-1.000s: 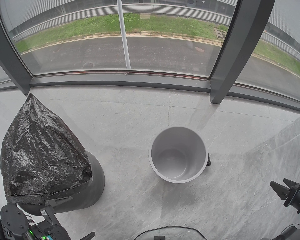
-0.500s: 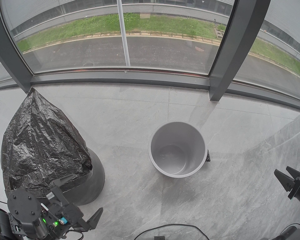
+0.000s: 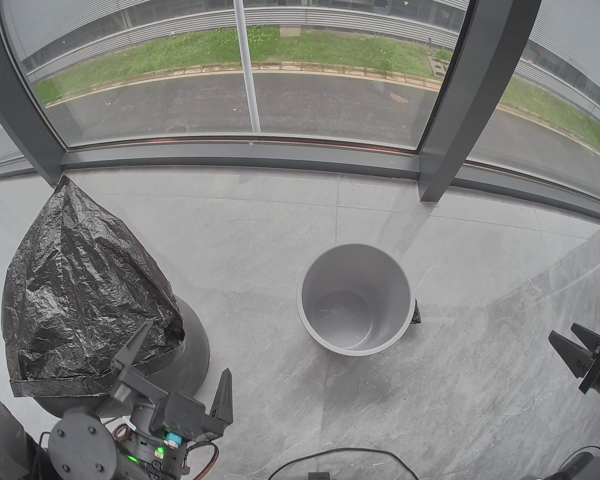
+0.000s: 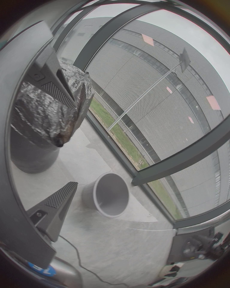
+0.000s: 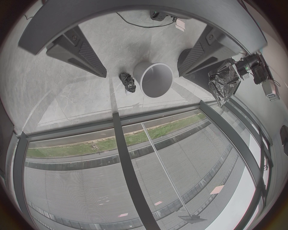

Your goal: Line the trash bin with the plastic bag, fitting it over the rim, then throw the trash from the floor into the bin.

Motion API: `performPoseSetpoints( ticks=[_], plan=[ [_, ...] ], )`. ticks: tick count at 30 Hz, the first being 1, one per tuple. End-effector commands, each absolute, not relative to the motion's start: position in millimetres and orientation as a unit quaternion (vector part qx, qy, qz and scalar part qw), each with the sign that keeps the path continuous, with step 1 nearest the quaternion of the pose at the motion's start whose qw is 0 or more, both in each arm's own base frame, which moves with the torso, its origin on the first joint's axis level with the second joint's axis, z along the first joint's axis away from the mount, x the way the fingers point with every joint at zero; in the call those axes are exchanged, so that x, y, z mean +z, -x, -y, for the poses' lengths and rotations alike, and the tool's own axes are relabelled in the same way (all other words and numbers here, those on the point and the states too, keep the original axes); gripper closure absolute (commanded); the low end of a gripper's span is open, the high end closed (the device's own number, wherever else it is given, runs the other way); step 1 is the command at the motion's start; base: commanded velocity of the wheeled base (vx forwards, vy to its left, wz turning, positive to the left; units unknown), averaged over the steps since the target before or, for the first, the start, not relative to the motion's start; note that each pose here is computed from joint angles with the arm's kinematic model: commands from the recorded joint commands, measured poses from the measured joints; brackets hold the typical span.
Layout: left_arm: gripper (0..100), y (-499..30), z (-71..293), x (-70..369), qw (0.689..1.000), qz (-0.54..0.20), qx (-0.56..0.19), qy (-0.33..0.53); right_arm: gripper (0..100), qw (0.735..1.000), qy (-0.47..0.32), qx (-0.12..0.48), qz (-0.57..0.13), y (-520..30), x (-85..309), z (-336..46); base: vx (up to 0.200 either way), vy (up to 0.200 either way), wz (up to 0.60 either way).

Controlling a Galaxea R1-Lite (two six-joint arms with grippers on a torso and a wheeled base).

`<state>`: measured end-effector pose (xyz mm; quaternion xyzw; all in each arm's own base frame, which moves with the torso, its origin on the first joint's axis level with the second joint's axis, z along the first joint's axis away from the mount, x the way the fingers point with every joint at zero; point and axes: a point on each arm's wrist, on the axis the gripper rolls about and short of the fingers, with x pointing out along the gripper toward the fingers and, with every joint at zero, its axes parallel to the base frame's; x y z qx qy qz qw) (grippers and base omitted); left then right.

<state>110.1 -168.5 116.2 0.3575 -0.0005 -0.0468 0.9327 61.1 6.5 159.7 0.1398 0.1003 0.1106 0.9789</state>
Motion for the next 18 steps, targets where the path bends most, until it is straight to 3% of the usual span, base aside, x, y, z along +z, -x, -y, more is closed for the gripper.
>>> performPoseSetpoints(
  ticks=[1, 18],
  plan=[
    [0, -79, 169, 88, 0.886, -0.024, -0.055, -0.459, 0, 0.976, -0.142, 0.130, -0.099, -59, 160, -8, 0.000, 0.000, 0.00],
    [0, -103, 170, 47, 0.841, -0.095, -0.012, -0.532, 0, 0.974, -0.144, 0.140, -0.107, -58, 155, -8, 0.000, 0.000, 0.00]
  ],
)
